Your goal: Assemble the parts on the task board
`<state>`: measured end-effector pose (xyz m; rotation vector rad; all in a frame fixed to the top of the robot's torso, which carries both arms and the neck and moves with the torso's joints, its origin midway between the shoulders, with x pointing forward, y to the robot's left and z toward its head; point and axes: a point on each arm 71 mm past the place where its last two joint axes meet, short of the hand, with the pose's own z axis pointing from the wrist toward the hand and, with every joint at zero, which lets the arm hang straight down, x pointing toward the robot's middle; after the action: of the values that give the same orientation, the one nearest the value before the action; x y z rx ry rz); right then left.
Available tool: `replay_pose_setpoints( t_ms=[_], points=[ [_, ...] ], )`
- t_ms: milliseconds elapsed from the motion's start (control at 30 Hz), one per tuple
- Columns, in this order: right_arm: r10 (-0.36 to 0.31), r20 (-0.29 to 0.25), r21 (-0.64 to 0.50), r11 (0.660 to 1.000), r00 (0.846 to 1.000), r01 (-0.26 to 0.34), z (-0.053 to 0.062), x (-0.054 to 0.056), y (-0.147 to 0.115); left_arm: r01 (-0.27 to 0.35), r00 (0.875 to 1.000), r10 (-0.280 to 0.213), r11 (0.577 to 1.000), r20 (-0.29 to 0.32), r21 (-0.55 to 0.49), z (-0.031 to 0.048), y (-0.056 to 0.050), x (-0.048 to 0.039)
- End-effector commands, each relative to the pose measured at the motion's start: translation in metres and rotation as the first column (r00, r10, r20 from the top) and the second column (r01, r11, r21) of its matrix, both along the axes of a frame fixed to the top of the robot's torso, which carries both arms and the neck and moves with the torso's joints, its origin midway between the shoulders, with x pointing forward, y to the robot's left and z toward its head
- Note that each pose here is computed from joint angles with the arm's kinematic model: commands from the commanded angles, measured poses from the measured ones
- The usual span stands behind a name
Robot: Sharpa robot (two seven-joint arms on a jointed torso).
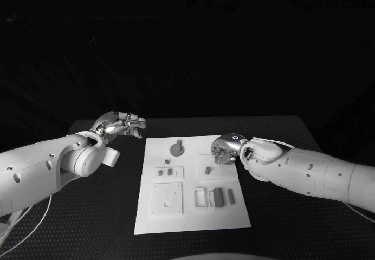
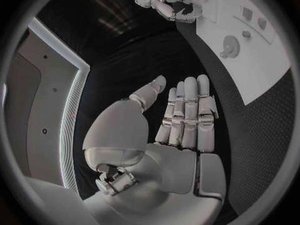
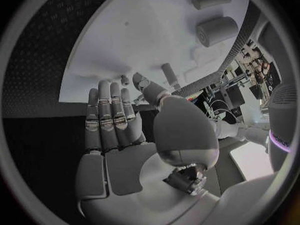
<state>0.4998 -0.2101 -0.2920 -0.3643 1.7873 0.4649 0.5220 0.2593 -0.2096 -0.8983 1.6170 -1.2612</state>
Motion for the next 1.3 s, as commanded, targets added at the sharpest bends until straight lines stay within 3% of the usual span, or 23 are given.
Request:
replay_pose_setpoints(
  t_ms=[33, 567, 1300],
  points=[
    [0.011, 0.010, -0.027, 1.000, 1.000, -0.010, -0.003, -0.002, 0.001, 0.007, 1.000, -0.007, 1.000, 0.001, -0.012, 0.0006, -0.002, -0.0003],
    [0.006, -0.012, -0.080, 0.997, 1.000, -0.007, -0.016, -0.003, 0.003, 0.008, 1.000, -0.008, 1.000, -0.003, -0.011, 0.0003, -0.002, -0.0005],
    [0.005, -0.035, -0.146, 0.989, 0.999, -0.010, -0.023, -0.005, 0.000, 0.008, 1.000, -0.008, 1.000, -0.009, -0.010, -0.0001, -0.001, -0.0006]
  ],
)
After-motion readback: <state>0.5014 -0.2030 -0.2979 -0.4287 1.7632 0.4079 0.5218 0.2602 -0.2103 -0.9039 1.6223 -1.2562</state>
